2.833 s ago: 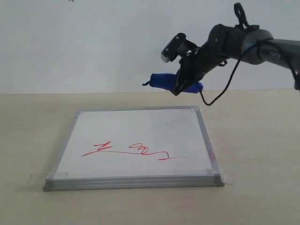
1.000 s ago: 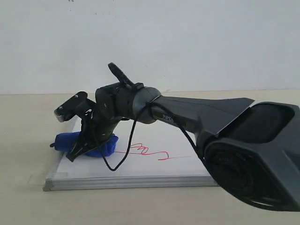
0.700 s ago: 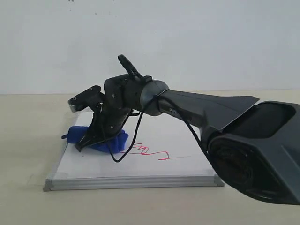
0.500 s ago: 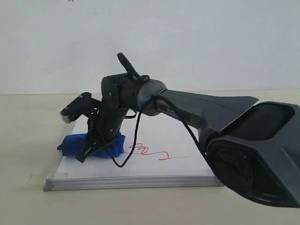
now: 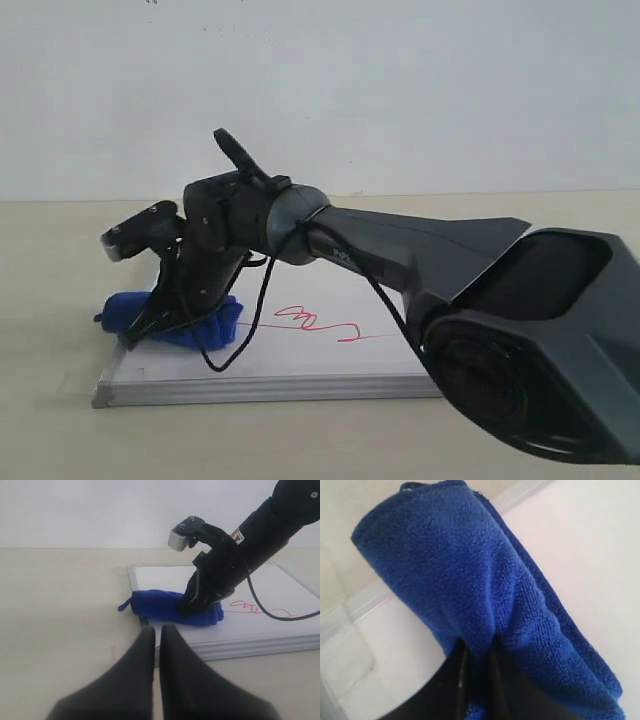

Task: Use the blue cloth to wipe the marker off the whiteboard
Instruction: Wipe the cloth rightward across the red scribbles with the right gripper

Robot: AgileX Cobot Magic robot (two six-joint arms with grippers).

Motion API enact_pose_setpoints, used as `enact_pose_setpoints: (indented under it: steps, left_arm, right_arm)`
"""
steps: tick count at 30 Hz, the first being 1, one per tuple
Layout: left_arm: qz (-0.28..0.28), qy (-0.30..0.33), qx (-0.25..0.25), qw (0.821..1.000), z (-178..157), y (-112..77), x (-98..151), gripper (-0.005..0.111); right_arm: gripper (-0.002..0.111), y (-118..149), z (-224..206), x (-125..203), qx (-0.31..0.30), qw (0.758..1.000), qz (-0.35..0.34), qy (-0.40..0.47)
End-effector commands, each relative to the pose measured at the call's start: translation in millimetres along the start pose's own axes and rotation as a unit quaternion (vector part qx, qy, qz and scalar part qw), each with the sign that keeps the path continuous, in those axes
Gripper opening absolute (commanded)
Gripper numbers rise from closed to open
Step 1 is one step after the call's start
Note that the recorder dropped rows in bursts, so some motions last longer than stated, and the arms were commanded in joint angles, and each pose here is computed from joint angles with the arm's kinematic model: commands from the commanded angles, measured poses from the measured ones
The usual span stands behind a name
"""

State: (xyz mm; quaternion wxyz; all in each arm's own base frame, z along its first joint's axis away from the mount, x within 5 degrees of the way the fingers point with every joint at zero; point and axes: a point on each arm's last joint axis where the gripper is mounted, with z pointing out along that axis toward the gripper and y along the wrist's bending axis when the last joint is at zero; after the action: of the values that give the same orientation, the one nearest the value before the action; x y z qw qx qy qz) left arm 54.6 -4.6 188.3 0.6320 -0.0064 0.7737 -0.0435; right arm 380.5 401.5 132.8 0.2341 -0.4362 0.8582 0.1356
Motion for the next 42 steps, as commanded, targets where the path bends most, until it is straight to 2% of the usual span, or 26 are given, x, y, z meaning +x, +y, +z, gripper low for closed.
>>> enact_pose_setpoints:
  steps: [1, 6, 14, 19, 26, 33, 35, 37, 39, 41, 42]
  left_arm:
    - [0.002, -0.002, -0.001, 1.0, 0, 0.1, 1, 0.004]
    - [0.002, -0.002, -0.001, 1.0, 0, 0.1, 1, 0.004]
    - [0.002, -0.002, -0.001, 1.0, 0, 0.1, 1, 0.004]
    - [0.002, -0.002, -0.001, 1.0, 0, 0.1, 1, 0.004]
    - [0.002, -0.002, -0.001, 1.0, 0, 0.1, 1, 0.004]
    - [0.002, -0.002, -0.001, 1.0, 0, 0.1, 1, 0.004]
    - [0.002, -0.002, -0.001, 1.0, 0, 0.1, 1, 0.004]
    - [0.002, -0.002, -0.001, 1.0, 0, 0.1, 1, 0.004]
    - [0.002, -0.002, -0.001, 1.0, 0, 0.1, 1, 0.004]
    - [0.002, -0.002, -0.001, 1.0, 0, 0.1, 1, 0.004]
    - [0.002, -0.002, -0.001, 1.0, 0, 0.1, 1, 0.004]
  right_arm:
    - [0.0, -40, 7, 15, 0.035, 0.995, 0.093, 0.021]
    - [0.0, -51, 4, 18, 0.037, 0.992, 0.118, 0.031]
    - [0.0, -23, -11, -3, 0.0, 0.997, 0.073, 0.023]
    - [0.0, -16, -15, 0, -0.003, 0.996, 0.062, 0.06]
    - [0.0, -29, -20, 21, 0.065, 0.983, 0.033, 0.171]
    - [0.0, -61, -27, 25, 0.183, 0.966, 0.024, 0.18]
    - [0.0, -63, -26, 26, 0.169, 0.969, 0.04, 0.178]
    - [0.0, -53, -24, 25, 0.122, 0.976, 0.047, 0.176]
    - [0.0, -32, -20, 22, 0.01, 0.985, 0.05, 0.164]
    - [0.0, -14, -19, 18, -0.048, 0.986, 0.04, 0.153]
    - [0.0, -9, -18, 18, -0.058, 0.986, 0.029, 0.151]
